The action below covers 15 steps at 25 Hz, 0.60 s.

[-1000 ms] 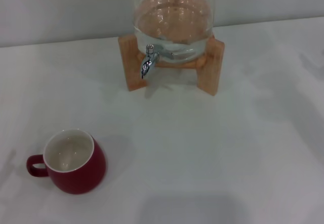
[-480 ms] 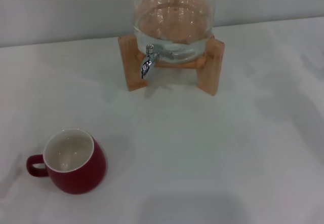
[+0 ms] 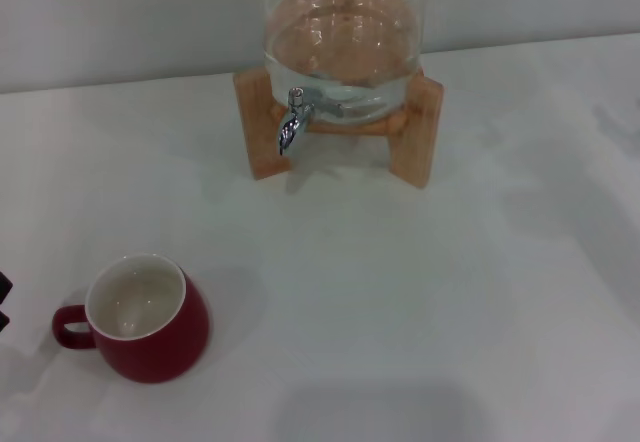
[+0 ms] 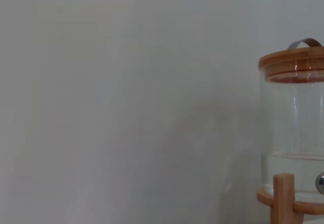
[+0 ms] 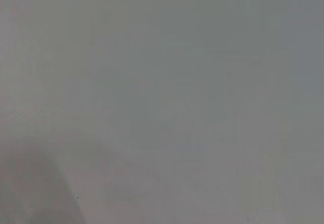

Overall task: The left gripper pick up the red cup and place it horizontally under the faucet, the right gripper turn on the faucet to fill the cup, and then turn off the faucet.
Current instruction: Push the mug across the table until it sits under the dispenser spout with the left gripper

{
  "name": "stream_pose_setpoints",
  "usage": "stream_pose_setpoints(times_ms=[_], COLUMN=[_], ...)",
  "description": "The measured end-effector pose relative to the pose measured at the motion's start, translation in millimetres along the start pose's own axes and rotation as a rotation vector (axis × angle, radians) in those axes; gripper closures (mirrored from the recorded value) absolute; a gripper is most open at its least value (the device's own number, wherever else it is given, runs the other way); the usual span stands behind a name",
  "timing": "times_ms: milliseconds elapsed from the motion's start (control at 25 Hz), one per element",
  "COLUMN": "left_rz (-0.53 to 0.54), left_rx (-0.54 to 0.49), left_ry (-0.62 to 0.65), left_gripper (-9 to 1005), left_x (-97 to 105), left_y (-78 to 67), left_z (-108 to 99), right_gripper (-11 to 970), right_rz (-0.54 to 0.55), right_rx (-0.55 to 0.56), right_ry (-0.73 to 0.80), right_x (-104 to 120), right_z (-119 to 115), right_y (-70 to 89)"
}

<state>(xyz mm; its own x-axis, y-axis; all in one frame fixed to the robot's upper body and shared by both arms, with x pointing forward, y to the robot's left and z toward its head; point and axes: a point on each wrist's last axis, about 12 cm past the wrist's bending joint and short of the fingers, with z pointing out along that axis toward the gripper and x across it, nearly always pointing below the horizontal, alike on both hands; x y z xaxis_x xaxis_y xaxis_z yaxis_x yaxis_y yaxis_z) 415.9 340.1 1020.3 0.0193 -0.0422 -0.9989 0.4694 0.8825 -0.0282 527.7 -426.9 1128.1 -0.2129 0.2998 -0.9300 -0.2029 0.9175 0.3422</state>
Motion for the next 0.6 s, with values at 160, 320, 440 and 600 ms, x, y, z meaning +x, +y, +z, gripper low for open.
stream_pose_setpoints(times_ms=[160, 320, 440, 600], left_rz=[0.017, -0.001, -0.021, -0.034], left_rx=[0.001, -0.006, -0.015, -0.015], left_ry=[0.002, 0.008, 0.019, 0.025], left_gripper=[190, 191, 191, 192], left_x=[1.4, 4.5, 9.5, 13.6], left_y=[-1.5, -3.7, -7.5, -12.5], left_z=[0.8, -0.8, -2.7, -4.1], right_gripper=[174, 174, 174, 174], right_rz=[0.0, 0.0, 0.0, -0.001], right_rx=[0.004, 0.01, 0.008, 0.007], right_ry=[-0.005, -0.016, -0.018, -0.019], right_x=[-1.7, -4.1, -4.7, -5.4], right_z=[-0.4, -0.3, 0.8, 1.8], right_y=[-1.3, -2.8, -2.4, -2.2])
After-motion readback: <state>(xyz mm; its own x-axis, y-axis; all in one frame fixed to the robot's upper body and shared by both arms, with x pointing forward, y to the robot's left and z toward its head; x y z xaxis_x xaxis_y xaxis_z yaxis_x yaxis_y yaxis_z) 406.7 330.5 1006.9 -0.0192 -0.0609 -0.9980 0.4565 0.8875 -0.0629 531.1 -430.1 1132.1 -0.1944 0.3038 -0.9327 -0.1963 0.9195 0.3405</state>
